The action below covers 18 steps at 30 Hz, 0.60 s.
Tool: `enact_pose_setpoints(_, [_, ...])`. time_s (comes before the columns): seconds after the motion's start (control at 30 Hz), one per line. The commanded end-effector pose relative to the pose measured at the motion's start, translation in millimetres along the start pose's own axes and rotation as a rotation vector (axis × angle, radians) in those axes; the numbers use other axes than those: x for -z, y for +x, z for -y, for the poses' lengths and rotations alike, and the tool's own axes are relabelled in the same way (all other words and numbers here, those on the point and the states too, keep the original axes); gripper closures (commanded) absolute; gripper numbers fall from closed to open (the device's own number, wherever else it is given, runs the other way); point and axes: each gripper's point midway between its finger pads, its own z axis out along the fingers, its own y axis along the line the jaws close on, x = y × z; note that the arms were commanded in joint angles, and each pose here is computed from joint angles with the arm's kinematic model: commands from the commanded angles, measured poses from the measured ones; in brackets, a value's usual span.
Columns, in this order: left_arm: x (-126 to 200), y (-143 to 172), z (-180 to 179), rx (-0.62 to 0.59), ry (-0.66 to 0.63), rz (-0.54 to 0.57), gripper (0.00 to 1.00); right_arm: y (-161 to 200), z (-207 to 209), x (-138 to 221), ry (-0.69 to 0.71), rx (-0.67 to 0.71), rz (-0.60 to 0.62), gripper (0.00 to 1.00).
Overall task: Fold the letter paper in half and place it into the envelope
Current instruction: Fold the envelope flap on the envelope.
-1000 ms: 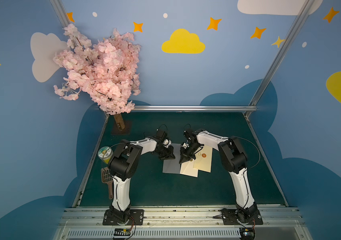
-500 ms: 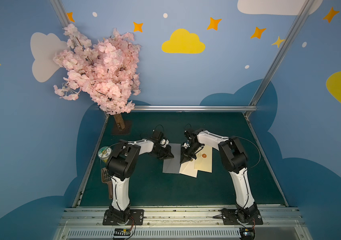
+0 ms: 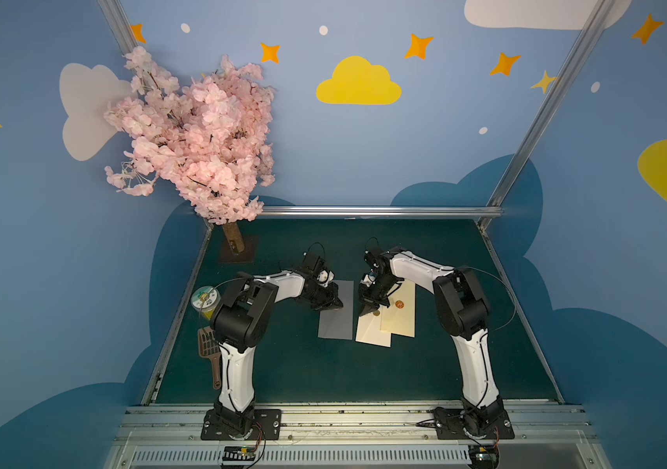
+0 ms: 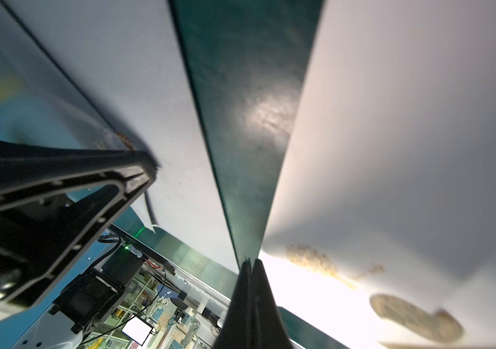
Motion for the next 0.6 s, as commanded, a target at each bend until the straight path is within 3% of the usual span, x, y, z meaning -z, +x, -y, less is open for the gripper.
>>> enact_pose_setpoints(0.0, [-14.1,20.9,-35.6,0.045,-0.128,-0.047,0.97,-1.3,-14.7,46.7,-0.012,0.052,0.089,1.0])
enact_pose_setpoints(0.1, [3.8,12.0,-17.7,-0.002,-0.106,0.013,0.97,-3.6,-19.2,77.1,-0.024,0.073,0.15,0.97])
enact_pose_setpoints(0.13, [14.1,6.0,-7.1,-0.029,-0.095,0.042,0.97,-4.2,-20.2,89.2,-0.026,0.079,0.177,0.81])
enact_pose_setpoints(0.2, [36.4,-5.8,14.1,-0.088,-0.078,0.099,0.97,-5.3,-19.5,110.8,-0.029,0.084,0.225,0.26])
enact_pose_setpoints(0.23, [50.7,-12.1,24.7,-0.12,-0.074,0.134,0.94,-5.6,-18.6,121.1,-0.029,0.086,0.25,0.09])
enact_pose_setpoints(0.3, [78.7,-22.2,39.0,-0.171,-0.08,0.207,0.7,-5.8,-14.6,138.1,-0.025,0.086,0.291,0.09])
enact_pose_setpoints(0.37, [110.8,-27.9,47.5,-0.218,-0.096,0.297,0.27,-6.8,-7.0,153.8,0.005,0.089,0.341,0.09])
enact_pose_setpoints(0.43, [139.2,-29.0,42.2,-0.24,-0.141,0.385,0.03,-8.1,7.3,168.5,0.083,0.097,0.408,0.09])
enact_pose_setpoints(0.57, [186.1,-23.7,8.7,-0.241,-0.215,0.562,0.0,-12.3,44.6,191.2,0.296,0.165,0.59,0.07])
